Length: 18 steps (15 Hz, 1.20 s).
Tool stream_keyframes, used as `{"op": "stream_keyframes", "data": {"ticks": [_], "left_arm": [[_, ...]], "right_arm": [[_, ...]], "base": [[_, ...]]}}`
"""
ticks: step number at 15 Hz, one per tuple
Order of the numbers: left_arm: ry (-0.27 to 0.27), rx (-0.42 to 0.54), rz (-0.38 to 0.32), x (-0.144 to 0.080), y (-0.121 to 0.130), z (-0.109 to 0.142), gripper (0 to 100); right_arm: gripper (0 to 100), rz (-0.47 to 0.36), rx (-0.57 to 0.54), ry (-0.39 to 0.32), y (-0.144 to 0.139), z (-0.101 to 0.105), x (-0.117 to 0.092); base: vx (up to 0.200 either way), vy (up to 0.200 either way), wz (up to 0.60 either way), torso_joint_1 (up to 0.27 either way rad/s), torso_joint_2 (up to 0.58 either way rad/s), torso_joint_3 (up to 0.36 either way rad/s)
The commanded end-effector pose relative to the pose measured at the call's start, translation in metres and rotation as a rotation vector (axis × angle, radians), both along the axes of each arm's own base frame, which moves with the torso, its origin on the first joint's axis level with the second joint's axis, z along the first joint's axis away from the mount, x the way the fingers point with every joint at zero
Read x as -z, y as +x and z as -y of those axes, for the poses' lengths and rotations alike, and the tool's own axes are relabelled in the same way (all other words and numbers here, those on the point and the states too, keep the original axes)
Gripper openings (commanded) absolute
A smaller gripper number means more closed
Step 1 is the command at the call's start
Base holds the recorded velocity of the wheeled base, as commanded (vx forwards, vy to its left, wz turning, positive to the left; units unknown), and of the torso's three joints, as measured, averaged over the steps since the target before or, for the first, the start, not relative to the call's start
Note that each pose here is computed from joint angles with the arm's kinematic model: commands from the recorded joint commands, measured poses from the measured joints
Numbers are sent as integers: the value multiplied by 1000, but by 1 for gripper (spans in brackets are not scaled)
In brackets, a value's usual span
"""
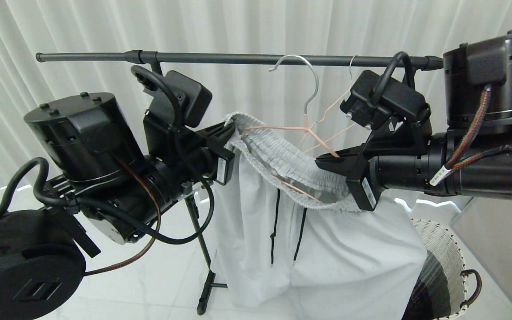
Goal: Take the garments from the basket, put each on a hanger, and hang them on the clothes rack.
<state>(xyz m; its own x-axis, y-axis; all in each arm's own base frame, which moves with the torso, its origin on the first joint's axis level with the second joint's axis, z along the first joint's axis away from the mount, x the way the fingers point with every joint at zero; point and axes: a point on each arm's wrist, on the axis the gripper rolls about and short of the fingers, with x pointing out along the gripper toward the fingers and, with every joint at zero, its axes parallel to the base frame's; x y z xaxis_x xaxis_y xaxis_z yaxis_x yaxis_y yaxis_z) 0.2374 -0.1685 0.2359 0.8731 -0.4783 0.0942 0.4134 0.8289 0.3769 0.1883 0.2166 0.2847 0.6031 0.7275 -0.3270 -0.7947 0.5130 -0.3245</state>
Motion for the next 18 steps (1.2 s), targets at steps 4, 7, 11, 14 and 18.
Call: {"op": "stream_keyframes", "data": {"ticks": [4,7,11,14,18], "left_arm": [[6,46,44,-9,3,18,0],[12,73,35,-6,-1,27,0],[18,77,25,-2,-3,26,0],[22,80,22,-1,-4,26,0],[38,82,19,2,-4,26,100]], "right_arm": [[0,-38,-14,-46,-3,-2,6],[0,-39,-14,-45,0,-5,8],[0,-32,22,-27,4,-2,3],[0,-35,66,33,8,-4,-2],[0,-21,72,70,9,-8,-3]], "base": [[0,0,0,0,0,0],[0,0,0,0,0,0],[0,0,0,0,0,0],[0,0,0,0,0,0],[0,0,0,0,0,0]]}}
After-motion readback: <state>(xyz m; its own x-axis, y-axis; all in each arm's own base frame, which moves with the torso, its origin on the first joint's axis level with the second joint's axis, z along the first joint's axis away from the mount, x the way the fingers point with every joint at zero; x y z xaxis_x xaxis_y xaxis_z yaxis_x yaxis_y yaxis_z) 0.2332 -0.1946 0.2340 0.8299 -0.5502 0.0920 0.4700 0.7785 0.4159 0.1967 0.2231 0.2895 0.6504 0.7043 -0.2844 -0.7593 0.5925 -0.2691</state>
